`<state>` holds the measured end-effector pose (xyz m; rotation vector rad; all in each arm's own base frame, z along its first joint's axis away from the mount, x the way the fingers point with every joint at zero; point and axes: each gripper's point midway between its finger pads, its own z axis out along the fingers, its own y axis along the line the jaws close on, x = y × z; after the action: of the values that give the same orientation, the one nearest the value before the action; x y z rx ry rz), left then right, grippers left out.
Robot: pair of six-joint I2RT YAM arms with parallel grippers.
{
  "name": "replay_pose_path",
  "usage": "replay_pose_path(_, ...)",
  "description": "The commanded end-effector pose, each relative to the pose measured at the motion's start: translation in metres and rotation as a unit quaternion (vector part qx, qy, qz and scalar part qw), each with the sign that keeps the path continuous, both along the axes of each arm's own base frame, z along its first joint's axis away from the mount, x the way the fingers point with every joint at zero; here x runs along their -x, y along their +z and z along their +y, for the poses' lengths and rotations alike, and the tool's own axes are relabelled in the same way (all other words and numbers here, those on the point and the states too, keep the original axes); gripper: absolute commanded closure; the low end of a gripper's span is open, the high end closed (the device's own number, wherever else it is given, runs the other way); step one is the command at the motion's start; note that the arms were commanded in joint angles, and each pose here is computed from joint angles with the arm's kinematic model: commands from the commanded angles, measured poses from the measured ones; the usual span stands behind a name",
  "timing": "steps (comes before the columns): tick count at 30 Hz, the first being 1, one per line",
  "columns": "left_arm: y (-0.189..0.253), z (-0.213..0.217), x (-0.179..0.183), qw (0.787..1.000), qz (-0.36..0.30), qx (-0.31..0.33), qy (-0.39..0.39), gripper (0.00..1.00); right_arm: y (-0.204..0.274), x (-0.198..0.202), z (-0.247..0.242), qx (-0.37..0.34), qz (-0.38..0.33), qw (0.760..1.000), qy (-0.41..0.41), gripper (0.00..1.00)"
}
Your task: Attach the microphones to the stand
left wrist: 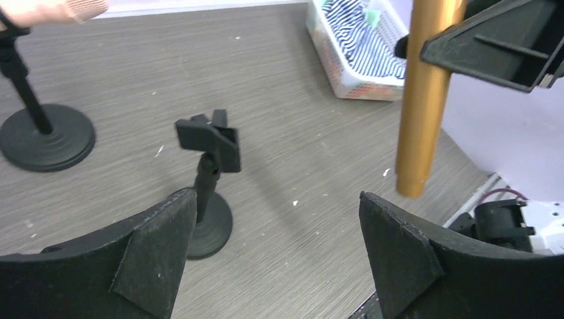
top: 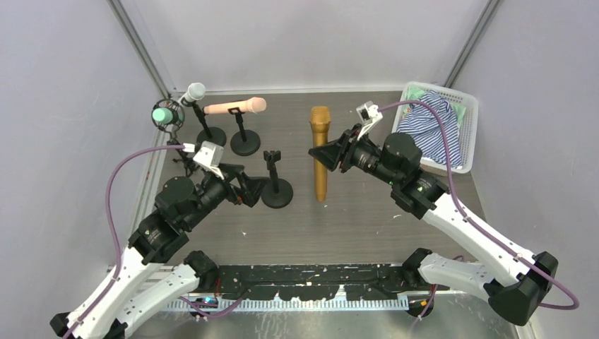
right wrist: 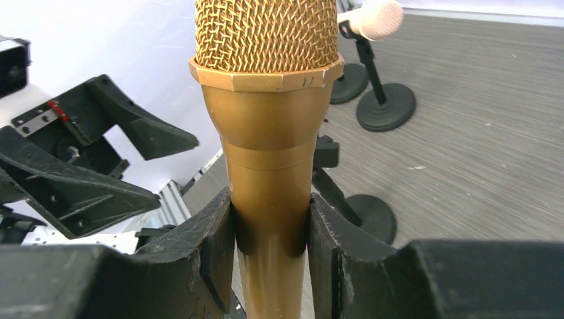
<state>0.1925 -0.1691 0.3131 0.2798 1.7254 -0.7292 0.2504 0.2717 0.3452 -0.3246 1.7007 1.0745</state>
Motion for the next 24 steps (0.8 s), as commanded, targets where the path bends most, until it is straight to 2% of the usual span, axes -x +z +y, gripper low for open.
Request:
replay_pose_path(1,0.039,-0.028,0.002,0.995,-0.049,0.069,-0.045,0.08,0.053,0.004,0.007,-0.083,-0.083,0.993,-0.022,0.99)
replay_pose_path(8,0.049,-0.089,0.019,0.99,-0.077,0.059,-0.102,0.08,0.069,0.009,0.024,-0.124,-0.115,0.985,-0.017,0.99)
replay_pose_path(11,0.045,-0.109,0.024,0.99,-0.093,0.043,-0.1,0.07,0.076,0.012,0.024,-0.139,-0.125,0.982,-0.014,0.99)
replay_pose_path(15,0.041,-0.123,0.02,0.99,-0.095,0.057,-0.091,0.08,0.083,0.025,0.024,-0.157,-0.135,0.978,0.013,0.99)
replay_pose_path(20,0.042,-0.125,0.008,0.991,-0.098,0.06,-0.061,0.14,0.09,0.046,0.026,-0.175,-0.143,0.972,0.058,0.99)
replay_pose_path(24,0.041,-0.13,0.004,0.992,-0.099,0.053,-0.058,0.25,0.091,0.057,0.031,-0.185,-0.142,0.968,0.093,0.99)
